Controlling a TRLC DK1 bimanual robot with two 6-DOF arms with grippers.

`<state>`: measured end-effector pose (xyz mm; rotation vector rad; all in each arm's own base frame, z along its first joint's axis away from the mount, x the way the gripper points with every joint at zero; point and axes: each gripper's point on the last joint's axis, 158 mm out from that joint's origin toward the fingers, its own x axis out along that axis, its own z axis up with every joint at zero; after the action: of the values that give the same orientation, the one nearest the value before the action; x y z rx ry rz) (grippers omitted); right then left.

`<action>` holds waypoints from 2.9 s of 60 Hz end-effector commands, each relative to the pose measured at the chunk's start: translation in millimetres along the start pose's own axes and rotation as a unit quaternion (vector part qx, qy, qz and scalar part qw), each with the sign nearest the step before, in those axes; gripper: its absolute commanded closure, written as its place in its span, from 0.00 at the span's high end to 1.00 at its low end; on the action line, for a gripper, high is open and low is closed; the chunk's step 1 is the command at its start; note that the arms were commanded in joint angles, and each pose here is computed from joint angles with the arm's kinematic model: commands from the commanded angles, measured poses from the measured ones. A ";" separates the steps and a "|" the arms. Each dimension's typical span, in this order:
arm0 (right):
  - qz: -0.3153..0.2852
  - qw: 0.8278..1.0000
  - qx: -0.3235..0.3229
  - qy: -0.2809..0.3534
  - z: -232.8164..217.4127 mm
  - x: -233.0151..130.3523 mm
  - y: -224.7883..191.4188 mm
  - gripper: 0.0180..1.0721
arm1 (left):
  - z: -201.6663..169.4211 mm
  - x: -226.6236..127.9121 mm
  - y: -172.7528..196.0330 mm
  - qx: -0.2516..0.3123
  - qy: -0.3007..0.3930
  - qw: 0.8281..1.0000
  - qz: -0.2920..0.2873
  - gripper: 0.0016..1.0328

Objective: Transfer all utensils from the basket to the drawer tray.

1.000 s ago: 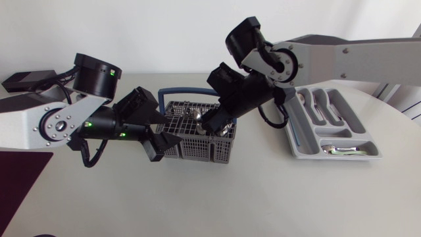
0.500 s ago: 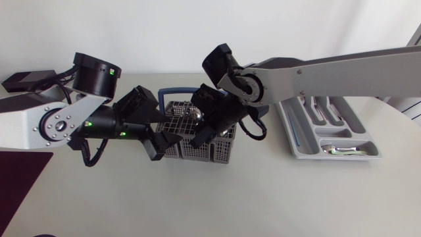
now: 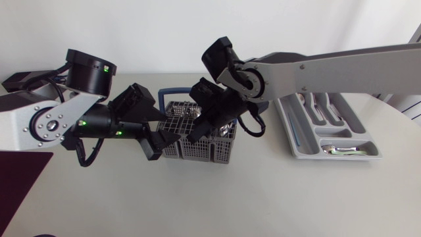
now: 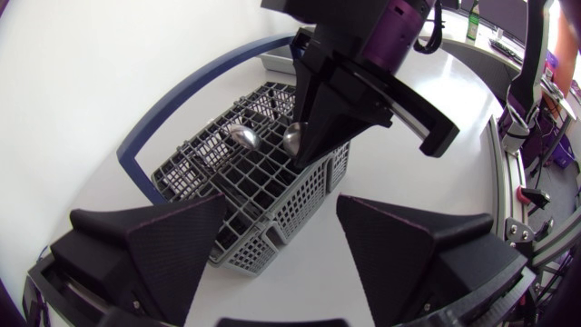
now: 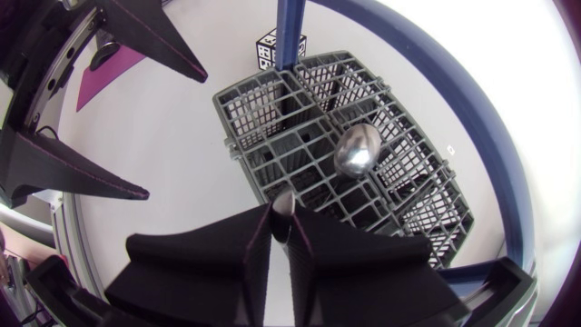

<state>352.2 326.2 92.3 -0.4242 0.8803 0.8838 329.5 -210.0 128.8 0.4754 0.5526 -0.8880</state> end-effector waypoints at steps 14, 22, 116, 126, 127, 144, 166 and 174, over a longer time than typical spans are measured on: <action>0.011 0.998 0.019 -0.066 39.5 -55.5 8.0 0.05 | -17.5 1.5 -4.4 0.006 0.017 1.000 -0.003 0.83; 0.081 0.991 0.061 -0.087 48.2 -76.1 13.6 0.05 | -16.5 1.9 -5.2 0.005 0.018 1.000 -0.004 0.83; -0.367 0.917 0.154 0.040 -320.2 -202.7 -279.2 0.05 | 66.6 89.7 -27.3 -0.028 0.017 0.999 -0.029 0.83; -0.362 0.917 0.146 0.076 -332.8 -172.7 -279.5 0.07 | 65.6 89.8 -27.7 -0.035 0.018 0.999 -0.029 0.83; -0.363 0.917 0.145 0.077 -333.4 -171.1 -278.7 0.08 | 65.1 90.2 -27.8 -0.036 0.019 0.999 -0.029 0.83; -0.367 0.916 0.140 0.076 -327.2 -166.4 -275.5 0.74 | 67.1 97.3 -27.9 -0.050 0.034 0.998 -0.036 0.80; -0.381 0.913 0.141 0.048 -301.0 -198.9 -266.2 0.95 | 68.3 100.4 -39.0 -0.093 0.057 0.991 -0.083 0.53; -0.379 0.914 0.142 0.039 -292.0 -205.8 -260.1 0.95 | 61.8 102.3 -43.2 -0.101 0.078 0.987 -0.096 0.53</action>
<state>354.0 -121.4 72.4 -0.5098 0.8210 0.0170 357.0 -328.8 105.6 0.3378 0.8071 -0.9745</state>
